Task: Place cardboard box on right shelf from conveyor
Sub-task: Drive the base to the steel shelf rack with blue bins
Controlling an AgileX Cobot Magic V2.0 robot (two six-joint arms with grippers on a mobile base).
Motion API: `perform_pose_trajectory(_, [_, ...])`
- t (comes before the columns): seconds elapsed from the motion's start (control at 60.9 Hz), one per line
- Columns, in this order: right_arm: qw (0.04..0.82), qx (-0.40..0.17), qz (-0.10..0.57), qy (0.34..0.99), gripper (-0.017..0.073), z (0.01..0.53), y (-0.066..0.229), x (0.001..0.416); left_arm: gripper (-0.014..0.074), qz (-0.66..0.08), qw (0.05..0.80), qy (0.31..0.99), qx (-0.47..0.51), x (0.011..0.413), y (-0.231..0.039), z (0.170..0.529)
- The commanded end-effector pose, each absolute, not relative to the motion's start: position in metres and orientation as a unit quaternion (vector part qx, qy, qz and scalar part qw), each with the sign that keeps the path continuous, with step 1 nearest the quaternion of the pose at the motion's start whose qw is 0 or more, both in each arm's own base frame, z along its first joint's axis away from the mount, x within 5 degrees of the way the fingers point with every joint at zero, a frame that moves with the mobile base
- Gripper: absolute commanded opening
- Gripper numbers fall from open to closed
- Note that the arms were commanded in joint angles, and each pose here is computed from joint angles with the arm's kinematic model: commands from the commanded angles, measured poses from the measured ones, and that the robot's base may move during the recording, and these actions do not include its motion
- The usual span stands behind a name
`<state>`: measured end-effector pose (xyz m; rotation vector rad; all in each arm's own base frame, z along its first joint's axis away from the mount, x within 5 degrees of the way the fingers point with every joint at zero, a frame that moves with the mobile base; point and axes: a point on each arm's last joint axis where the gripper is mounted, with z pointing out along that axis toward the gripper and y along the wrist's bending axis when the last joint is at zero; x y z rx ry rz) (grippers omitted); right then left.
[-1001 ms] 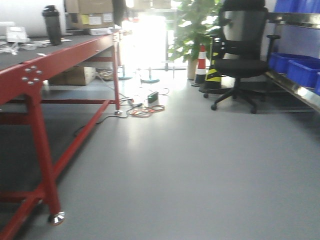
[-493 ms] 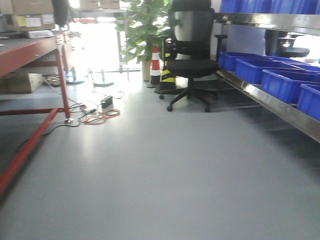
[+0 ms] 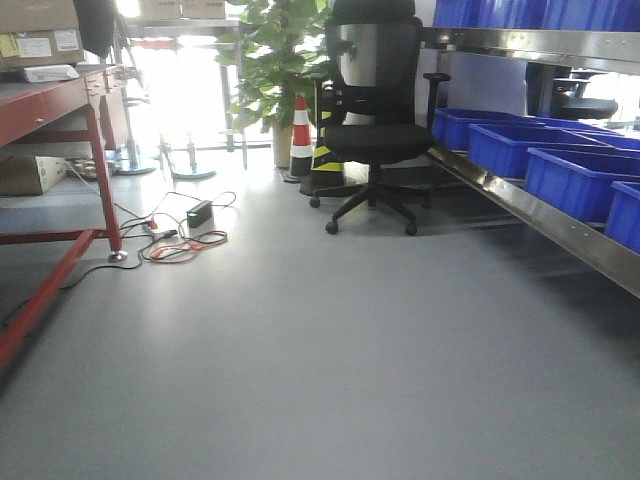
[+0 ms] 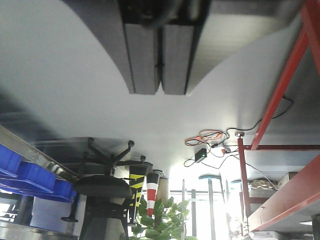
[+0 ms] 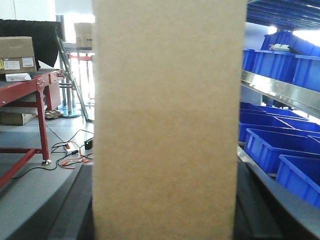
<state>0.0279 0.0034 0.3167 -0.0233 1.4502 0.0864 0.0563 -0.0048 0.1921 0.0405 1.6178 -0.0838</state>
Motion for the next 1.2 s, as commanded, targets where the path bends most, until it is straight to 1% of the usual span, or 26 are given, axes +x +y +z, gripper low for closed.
perform_pose_trajectory(0.0, [0.786, -0.008, 0.032, 0.617, 0.0049, 0.3342, 0.0023, 0.0243, -0.0115, -0.041, 0.719, 0.694, 0.013, 0.0562, -0.0044, 0.1980])
perform_pose_trajectory(1.182, [0.786, -0.008, 0.032, 0.617, 0.0049, 0.3342, 0.0023, 0.0243, -0.0116, -0.040, 0.719, 0.694, 0.013, 0.0562, -0.0043, 0.1980])
